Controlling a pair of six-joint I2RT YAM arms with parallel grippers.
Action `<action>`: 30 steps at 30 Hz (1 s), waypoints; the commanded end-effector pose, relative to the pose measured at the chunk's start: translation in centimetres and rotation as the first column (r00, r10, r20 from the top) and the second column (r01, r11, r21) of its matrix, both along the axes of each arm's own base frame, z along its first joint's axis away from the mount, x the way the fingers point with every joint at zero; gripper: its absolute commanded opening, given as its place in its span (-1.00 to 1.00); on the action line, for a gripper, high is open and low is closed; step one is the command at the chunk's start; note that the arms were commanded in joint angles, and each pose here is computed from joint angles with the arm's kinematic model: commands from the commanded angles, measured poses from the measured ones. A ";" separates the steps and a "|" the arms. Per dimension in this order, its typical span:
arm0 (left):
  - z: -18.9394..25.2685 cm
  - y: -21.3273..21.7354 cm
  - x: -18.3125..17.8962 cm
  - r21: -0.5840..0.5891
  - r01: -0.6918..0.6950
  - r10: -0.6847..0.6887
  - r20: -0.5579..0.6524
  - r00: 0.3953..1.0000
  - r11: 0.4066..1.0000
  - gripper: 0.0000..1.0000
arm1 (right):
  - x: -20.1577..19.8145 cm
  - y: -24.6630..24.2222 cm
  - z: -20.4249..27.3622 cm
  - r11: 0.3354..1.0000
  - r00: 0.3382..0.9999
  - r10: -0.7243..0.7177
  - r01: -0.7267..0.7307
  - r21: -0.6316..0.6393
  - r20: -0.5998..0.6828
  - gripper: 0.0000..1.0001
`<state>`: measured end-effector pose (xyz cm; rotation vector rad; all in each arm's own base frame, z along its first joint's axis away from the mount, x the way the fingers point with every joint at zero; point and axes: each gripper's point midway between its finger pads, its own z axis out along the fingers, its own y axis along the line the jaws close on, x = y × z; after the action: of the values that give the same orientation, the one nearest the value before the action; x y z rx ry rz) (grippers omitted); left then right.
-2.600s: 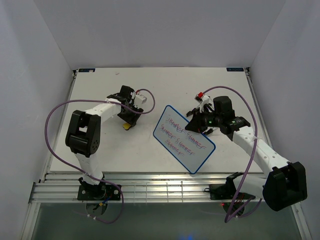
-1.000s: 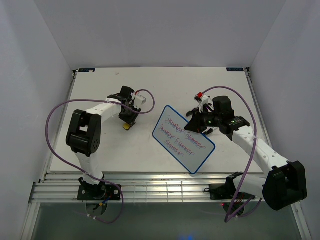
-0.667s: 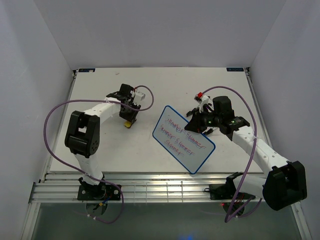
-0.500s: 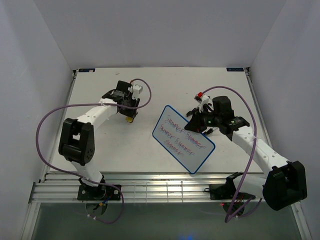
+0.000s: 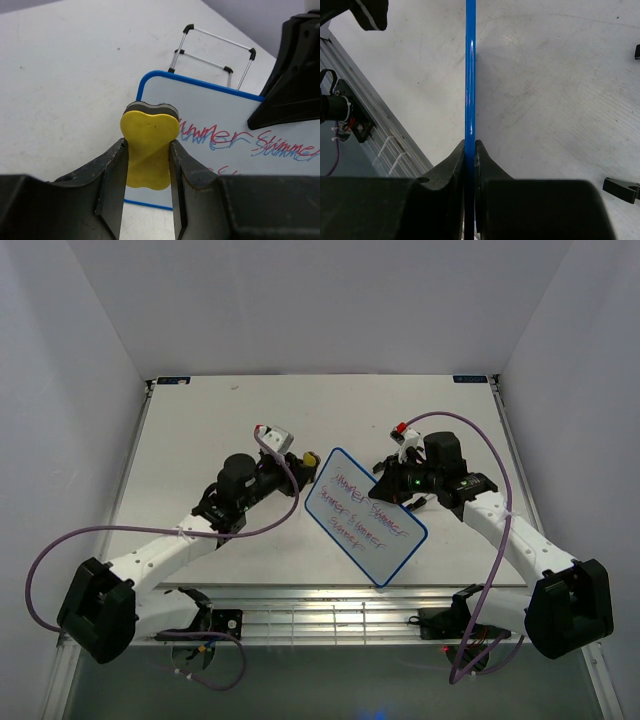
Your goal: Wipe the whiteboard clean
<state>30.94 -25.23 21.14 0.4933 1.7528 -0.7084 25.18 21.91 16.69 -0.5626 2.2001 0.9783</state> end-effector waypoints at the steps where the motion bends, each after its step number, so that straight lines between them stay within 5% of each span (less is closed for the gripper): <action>1: 5.7 -1.2 -0.6 -0.147 0.032 0.009 0.265 0.964 0.989 -0.92 | 0.9 0.5 3.1 0.999 0.996 -0.008 0.004 0.047 0.090 -0.84; 6: 6.4 -1.5 -1.8 -0.180 0.065 0.013 0.402 0.916 0.982 -0.97 | 0.2 1.0 4.1 0.995 0.998 -0.004 -0.003 0.102 0.063 -0.84; 11: 4.6 -2.1 -0.2 -0.143 0.026 0.035 0.412 0.911 0.989 -1.00 | -0.5 1.7 5.2 0.987 0.998 0.023 -0.033 0.155 0.062 -0.84; 30: -0.4 -6.0 0.7 -0.104 0.147 -0.108 0.311 0.944 0.984 -0.95 | -1.3 2.6 6.2 0.972 0.992 0.062 -0.084 0.218 0.108 -0.84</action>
<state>32.23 -29.83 18.51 0.5863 1.4508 -0.7009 24.07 23.03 19.10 -0.5243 2.1340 1.0860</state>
